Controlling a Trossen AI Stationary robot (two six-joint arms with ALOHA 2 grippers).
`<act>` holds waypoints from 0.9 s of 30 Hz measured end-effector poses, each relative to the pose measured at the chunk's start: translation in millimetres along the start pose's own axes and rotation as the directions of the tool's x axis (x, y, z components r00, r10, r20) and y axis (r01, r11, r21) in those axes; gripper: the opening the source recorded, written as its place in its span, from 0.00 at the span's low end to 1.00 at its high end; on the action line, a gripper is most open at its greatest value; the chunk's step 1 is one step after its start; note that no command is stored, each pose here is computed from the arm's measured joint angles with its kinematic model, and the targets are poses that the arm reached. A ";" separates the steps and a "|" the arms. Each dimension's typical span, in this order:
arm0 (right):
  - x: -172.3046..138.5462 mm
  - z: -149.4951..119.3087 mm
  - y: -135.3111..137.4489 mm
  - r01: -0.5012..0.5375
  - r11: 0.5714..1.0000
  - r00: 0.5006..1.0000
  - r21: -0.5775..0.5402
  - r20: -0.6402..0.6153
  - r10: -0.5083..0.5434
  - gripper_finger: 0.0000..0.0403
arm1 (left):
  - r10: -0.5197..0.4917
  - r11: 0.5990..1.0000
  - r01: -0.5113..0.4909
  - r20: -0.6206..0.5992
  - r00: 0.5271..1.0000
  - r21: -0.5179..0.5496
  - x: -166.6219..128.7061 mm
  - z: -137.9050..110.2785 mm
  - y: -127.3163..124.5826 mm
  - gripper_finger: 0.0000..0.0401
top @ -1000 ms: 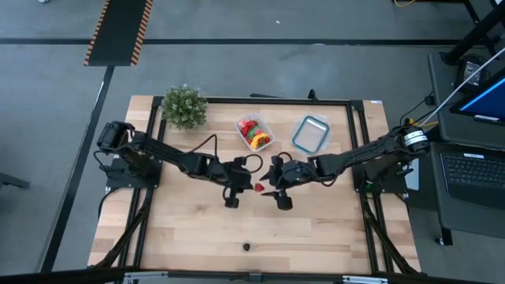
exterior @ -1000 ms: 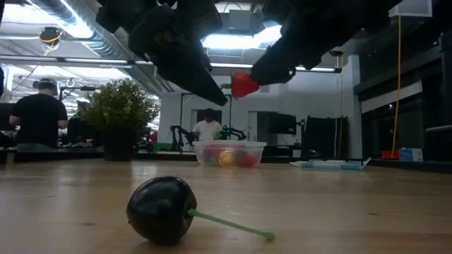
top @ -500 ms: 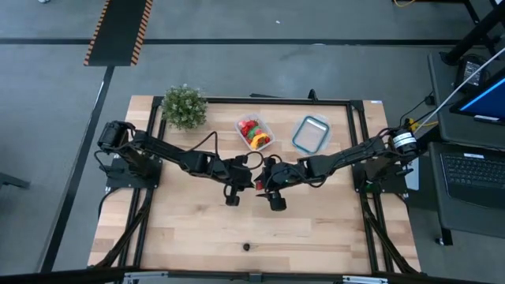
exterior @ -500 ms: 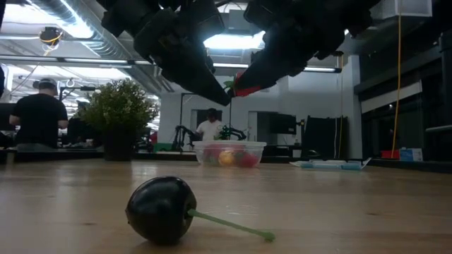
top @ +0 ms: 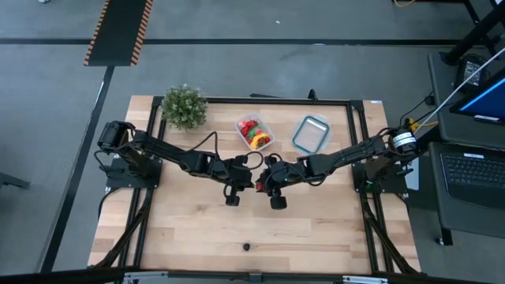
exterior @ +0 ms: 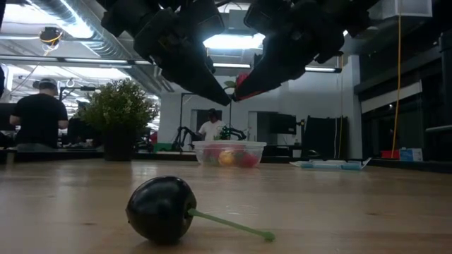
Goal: Pick and placing Produce into tupperware
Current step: Put the red strawberry into the transparent container
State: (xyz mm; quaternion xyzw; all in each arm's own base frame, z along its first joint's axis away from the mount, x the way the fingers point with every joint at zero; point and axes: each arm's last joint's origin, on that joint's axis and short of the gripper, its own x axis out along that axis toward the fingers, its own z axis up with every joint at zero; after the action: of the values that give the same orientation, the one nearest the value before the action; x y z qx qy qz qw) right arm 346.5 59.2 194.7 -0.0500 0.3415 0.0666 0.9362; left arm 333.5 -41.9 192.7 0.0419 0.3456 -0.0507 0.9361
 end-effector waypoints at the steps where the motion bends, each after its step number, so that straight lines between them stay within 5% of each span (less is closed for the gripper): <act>1: 0.0 -0.1 0.0 0.000 1.000 1.000 0.000 -0.001 0.000 0.35 | 0.000 1.000 0.000 0.000 1.000 0.000 0.0 0.0 0.0 0.00; 8: 0.0 -0.6 0.2 0.000 1.000 1.000 -0.002 -0.007 0.000 0.35 | -0.002 1.000 0.002 0.000 1.000 -0.001 0.0 0.0 -0.8 0.02; 19: -0.1 -2.3 0.7 -0.020 1.000 1.000 0.017 -0.022 0.020 0.35 | 0.040 0.999 -0.040 -0.005 0.999 0.026 -0.6 -0.3 -11.6 0.24; 27: -2.9 -4.6 0.7 -0.019 1.000 0.998 0.020 -0.053 0.020 0.35 | 0.084 0.996 -0.082 -0.143 0.986 0.018 -4.1 -13.0 -11.2 0.34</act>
State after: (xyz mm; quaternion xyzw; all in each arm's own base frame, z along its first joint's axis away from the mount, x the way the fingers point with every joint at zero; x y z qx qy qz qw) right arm 341.3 59.0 193.0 -0.0394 0.3675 0.0713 0.9265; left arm 320.7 -51.2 185.0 0.0654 0.4097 -0.0106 0.9098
